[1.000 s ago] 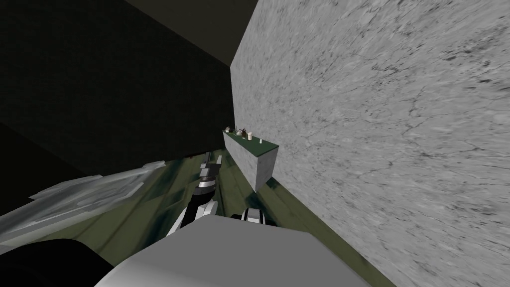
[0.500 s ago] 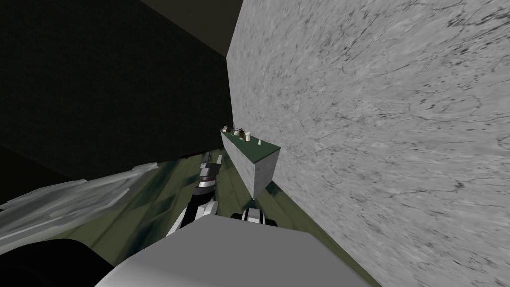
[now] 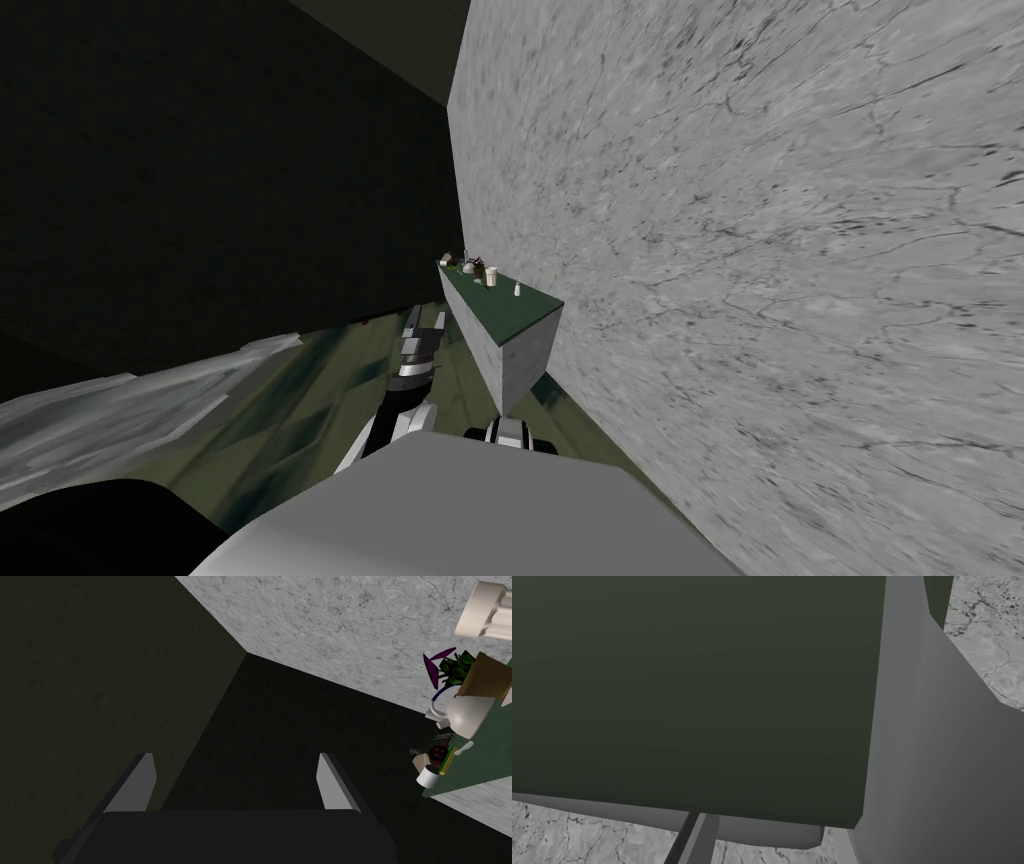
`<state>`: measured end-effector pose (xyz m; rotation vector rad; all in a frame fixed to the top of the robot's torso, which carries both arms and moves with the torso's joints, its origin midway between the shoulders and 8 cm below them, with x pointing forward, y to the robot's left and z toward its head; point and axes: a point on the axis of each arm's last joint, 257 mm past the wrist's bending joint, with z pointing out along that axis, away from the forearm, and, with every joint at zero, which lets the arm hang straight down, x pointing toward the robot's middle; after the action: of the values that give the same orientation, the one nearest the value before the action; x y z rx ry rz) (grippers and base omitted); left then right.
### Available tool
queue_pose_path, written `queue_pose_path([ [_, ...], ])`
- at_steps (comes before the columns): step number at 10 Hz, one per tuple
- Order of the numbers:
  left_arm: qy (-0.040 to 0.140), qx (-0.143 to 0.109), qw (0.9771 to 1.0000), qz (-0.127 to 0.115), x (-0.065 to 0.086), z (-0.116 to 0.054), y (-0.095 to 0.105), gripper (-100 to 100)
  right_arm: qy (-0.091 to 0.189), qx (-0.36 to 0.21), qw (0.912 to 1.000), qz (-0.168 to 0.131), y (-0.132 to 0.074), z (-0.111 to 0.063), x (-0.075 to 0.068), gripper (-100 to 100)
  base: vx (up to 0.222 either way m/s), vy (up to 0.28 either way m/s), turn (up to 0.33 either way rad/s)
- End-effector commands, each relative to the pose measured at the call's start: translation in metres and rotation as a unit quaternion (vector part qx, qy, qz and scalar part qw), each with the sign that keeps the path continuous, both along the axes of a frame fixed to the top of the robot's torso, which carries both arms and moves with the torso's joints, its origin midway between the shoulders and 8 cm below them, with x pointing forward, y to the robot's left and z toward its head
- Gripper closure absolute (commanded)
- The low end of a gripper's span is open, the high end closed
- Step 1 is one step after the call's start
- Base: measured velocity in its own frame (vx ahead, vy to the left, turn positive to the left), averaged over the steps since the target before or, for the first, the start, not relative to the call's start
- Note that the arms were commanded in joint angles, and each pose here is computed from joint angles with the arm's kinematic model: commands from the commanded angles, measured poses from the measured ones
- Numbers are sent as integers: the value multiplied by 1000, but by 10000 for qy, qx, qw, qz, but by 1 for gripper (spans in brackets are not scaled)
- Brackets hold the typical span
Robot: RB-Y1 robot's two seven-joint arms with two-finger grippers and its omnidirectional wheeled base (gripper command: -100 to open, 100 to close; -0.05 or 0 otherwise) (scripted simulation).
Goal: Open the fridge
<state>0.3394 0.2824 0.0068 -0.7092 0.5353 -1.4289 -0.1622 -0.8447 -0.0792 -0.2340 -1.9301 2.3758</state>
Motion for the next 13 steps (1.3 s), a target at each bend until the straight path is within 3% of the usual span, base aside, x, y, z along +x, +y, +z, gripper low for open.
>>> queue_pose_path([
  [1, 0, 0, 10000, 0, 0, 0, 0, 0, 7, 21, 10000, -65, -6, 9, -13, -100, 184, -12, 4],
  [9, -1, -1, 10000, -1, 0, 0, 0, 0, 6, 28, 9999, 115, -33, 52, -39, -100, 59, 40, -44],
  [10, -1, -1, 10000, -1, 0, 0, 0, 0, -8, 119, 9999, 94, -28, 38, -37, -100, 0, 0, 0],
  [11, -2, -1, 10000, -1, 0, 0, 0, 0, -22, 139, 9998, 102, -28, 35, -37, 0, 0, 0, 0],
  [13, -2, -2, 10000, -1, 0, 0, 0, 0, -28, 168, 9998, 96, -28, 32, -38, 0, 0, 0, 0],
])
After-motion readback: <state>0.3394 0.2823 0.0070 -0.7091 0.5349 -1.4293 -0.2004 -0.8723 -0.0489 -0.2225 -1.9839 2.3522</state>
